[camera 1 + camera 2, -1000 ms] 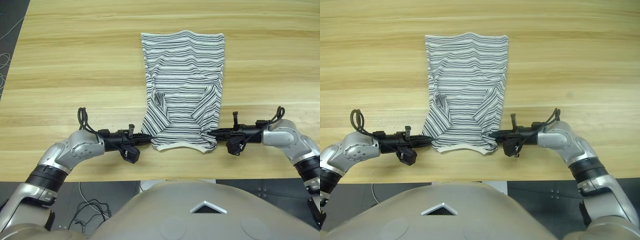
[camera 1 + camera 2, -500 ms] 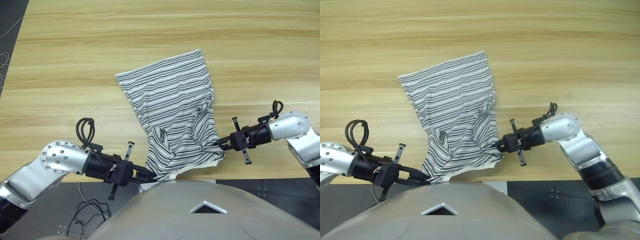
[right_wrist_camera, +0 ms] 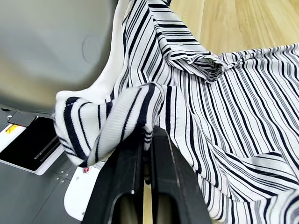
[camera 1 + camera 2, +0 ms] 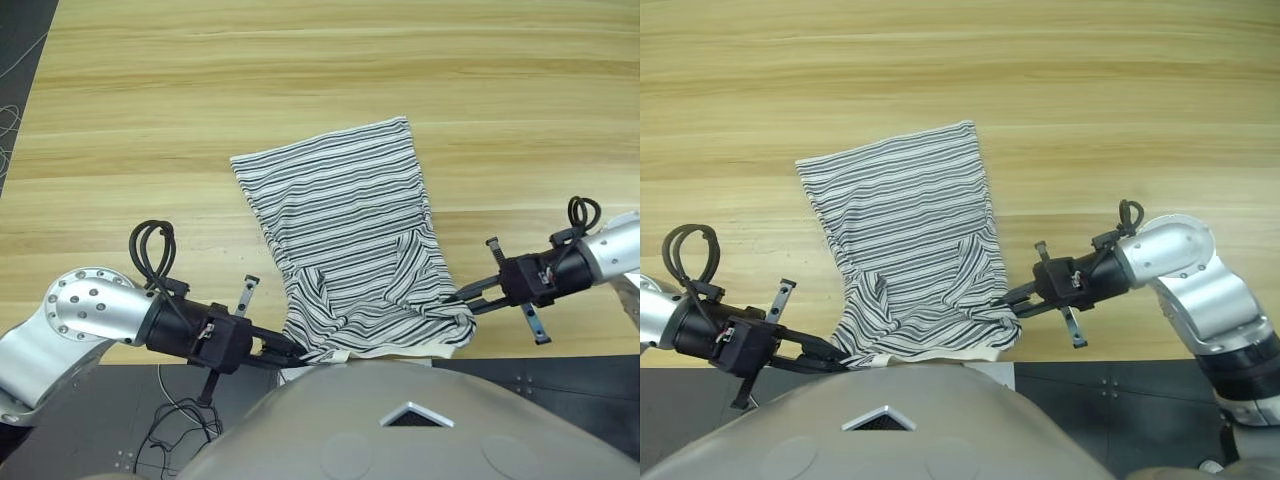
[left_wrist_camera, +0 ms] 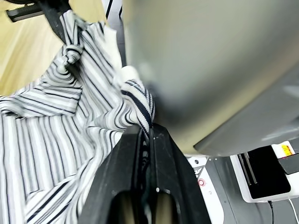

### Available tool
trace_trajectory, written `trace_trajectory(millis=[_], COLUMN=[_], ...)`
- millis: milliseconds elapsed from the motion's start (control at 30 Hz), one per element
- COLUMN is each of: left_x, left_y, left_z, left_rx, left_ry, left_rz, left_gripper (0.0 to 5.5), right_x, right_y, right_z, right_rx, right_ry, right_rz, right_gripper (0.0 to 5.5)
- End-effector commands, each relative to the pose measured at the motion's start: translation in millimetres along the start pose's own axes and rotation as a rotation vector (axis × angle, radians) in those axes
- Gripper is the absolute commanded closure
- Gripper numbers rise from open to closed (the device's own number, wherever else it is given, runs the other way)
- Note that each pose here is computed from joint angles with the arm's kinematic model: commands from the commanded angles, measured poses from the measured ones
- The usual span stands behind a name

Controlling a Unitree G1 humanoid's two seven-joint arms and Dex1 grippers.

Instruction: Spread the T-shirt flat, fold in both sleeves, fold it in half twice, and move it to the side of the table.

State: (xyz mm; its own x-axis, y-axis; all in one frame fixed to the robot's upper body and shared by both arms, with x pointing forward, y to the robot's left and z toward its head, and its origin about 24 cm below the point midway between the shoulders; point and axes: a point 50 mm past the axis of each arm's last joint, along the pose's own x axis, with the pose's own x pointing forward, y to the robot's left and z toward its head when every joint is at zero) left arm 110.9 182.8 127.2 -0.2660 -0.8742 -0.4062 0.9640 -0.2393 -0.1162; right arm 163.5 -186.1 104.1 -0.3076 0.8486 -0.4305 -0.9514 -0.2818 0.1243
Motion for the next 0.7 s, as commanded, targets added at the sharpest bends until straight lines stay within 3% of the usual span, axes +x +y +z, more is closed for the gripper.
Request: trace_trajectory(millis=[33,200,333,700], left_x=[-4.5,-20.9,-41.3,-66.1], left_y=[4.5,32.6,66.7,118.3], left_z=[-0.9,1.7,-17.6,-40.5], left_rx=[0.021,0.044,0.009,0.019], left_ry=[0.037,0.012,0.017,0.027], left_rz=[0.014,0.153,0.346,0.598], left_gripper=[5.39,5.39,5.39,5.39], right_x=[-5.6,-10.0,-11.1,-3.2], right_y=[-0.2,-26.1,-60.9,-120.2], right_z=[3.3,9.8,10.4,2.2], right_rx=[-0.007,-0.066,-0.116,-0.169], right_ry=[0.019,-0.024,-0.033,0.001], right_rz=[-0.016,-0.188,-0.366,-0.575], right_gripper=[5.4,5.4,5.4,5.4])
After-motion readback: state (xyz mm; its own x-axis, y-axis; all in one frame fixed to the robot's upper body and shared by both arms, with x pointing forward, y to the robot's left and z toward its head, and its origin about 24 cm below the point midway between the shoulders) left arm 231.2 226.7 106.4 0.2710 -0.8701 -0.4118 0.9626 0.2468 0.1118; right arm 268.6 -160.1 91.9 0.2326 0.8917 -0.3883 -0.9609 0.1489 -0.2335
